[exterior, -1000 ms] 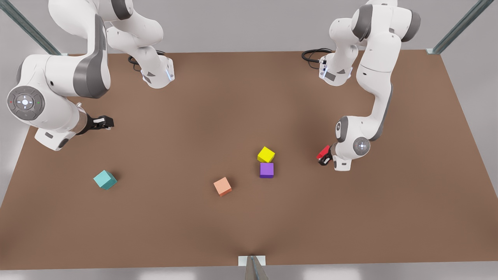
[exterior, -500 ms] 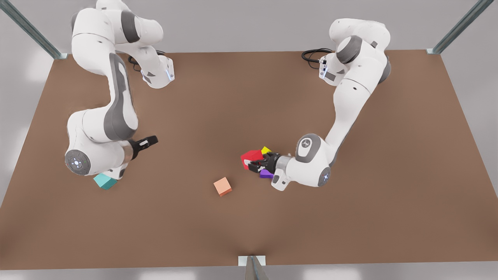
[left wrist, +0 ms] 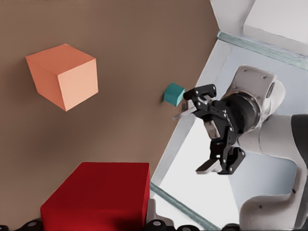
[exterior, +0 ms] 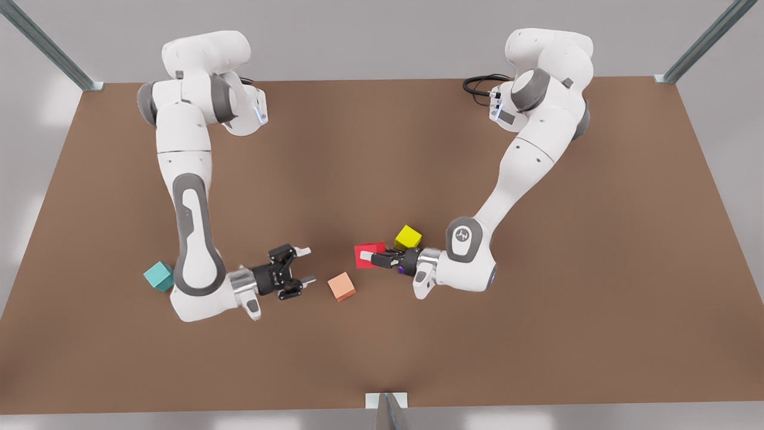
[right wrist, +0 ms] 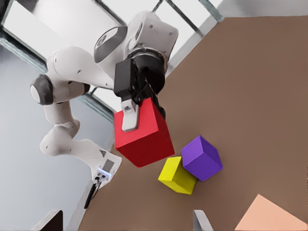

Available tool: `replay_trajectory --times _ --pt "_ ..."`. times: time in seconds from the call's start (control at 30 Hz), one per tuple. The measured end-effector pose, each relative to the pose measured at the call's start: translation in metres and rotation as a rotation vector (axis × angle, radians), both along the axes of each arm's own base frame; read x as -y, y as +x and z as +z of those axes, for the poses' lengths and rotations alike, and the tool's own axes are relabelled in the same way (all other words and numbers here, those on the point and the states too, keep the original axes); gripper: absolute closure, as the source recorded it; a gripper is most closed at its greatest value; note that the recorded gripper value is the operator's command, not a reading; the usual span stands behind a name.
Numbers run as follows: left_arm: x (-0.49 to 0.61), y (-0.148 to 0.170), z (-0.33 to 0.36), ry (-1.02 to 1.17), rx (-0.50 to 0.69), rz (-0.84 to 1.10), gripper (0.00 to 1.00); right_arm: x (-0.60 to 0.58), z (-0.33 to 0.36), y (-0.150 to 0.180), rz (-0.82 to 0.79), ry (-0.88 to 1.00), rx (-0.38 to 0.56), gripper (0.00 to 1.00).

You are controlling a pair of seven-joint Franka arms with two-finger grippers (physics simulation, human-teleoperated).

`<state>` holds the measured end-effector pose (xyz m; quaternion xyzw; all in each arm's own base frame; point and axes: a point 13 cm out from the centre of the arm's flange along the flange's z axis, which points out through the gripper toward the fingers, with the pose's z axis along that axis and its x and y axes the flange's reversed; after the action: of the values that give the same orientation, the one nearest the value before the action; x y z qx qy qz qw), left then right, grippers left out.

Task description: Pick up red wooden cube and pass to hand red wooden cube and place in blue wooden cube

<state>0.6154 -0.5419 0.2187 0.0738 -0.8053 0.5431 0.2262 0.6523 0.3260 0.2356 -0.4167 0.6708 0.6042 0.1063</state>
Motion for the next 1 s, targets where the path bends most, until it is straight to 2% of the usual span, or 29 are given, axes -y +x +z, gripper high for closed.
replay_trajectory --times 0.17,0.53,0.7,1.0 --pt "0.002 0.005 0.002 -0.076 0.079 0.002 0.34 -0.023 0.001 0.012 -0.02 0.183 0.27 0.0" --pt "0.002 0.008 0.001 -0.142 0.244 -0.034 0.34 -0.068 -0.024 -0.004 -0.01 0.348 0.624 0.0" --pt "0.001 0.008 -0.003 -0.159 0.296 -0.046 0.34 -0.079 -0.029 -0.007 -0.006 0.386 0.737 0.0" --pt "0.001 0.011 -0.005 -0.177 0.372 -0.058 0.34 -0.098 -0.037 -0.018 0.007 0.434 0.864 0.0"
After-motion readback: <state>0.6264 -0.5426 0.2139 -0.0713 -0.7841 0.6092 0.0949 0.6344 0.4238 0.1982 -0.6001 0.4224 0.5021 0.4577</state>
